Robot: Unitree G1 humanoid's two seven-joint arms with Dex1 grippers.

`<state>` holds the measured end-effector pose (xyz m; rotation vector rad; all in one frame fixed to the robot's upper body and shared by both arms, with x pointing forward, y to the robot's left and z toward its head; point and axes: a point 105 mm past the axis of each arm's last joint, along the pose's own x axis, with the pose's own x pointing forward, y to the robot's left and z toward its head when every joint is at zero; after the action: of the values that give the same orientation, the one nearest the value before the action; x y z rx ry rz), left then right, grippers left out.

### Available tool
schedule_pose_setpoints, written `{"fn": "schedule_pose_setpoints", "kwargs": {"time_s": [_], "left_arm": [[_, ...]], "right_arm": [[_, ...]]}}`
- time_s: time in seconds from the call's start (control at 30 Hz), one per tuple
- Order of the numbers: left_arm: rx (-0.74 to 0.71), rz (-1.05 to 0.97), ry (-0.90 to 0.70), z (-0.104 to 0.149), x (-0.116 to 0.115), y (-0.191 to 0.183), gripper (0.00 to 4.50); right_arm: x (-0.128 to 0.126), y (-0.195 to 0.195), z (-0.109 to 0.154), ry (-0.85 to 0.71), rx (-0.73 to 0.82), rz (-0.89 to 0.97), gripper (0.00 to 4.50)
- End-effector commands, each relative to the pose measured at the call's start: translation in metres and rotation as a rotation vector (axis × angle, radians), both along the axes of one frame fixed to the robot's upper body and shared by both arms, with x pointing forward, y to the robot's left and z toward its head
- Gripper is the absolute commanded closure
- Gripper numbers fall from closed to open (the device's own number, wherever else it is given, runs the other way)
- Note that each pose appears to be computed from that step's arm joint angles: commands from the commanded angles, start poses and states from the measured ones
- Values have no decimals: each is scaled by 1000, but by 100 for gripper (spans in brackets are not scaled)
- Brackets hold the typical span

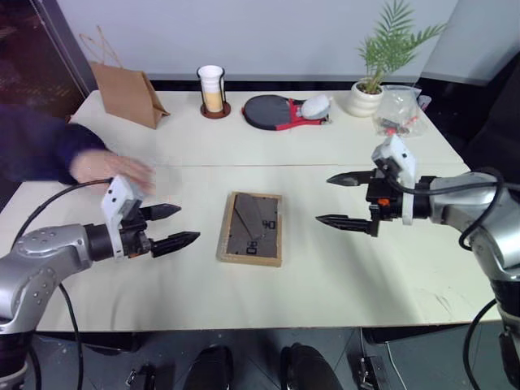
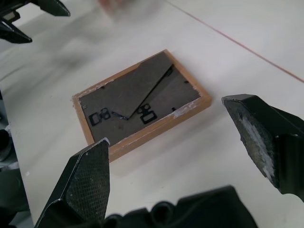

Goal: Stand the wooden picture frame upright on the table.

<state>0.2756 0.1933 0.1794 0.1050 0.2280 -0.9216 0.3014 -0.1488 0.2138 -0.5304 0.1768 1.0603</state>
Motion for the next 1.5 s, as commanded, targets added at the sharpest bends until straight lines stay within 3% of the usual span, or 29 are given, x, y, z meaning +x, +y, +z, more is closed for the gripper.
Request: {"fn": "schedule_pose_setpoints", "kwargs": {"time_s": [0.03, 0.47, 0.97, 1.1, 1.23, 1.3, 1.5], "left_arm": [[-5, 2, -40, 12, 2, -1, 0], [1, -62, -21, 6, -6, -15, 0], [56, -67, -35, -1, 8, -11, 0], [78, -45, -38, -9, 13, -11, 133], [110, -9, -59, -20, 22, -10, 345], [108, 5, -56, -26, 27, -11, 441], [183, 17, -23, -65, 42, -26, 447]], "right_arm": [[-6, 0, 7, -44, -10, 22, 3], [-10, -10, -7, -2, -35, -12, 3], [-11, -10, -16, 27, 11, -61, 3], [-2, -6, -21, 8, 11, -108, 136], [6, 0, -36, -17, -20, -154, 355], [13, 6, -43, -35, -32, -196, 444], [33, 16, -77, -22, -101, -309, 448]]}}
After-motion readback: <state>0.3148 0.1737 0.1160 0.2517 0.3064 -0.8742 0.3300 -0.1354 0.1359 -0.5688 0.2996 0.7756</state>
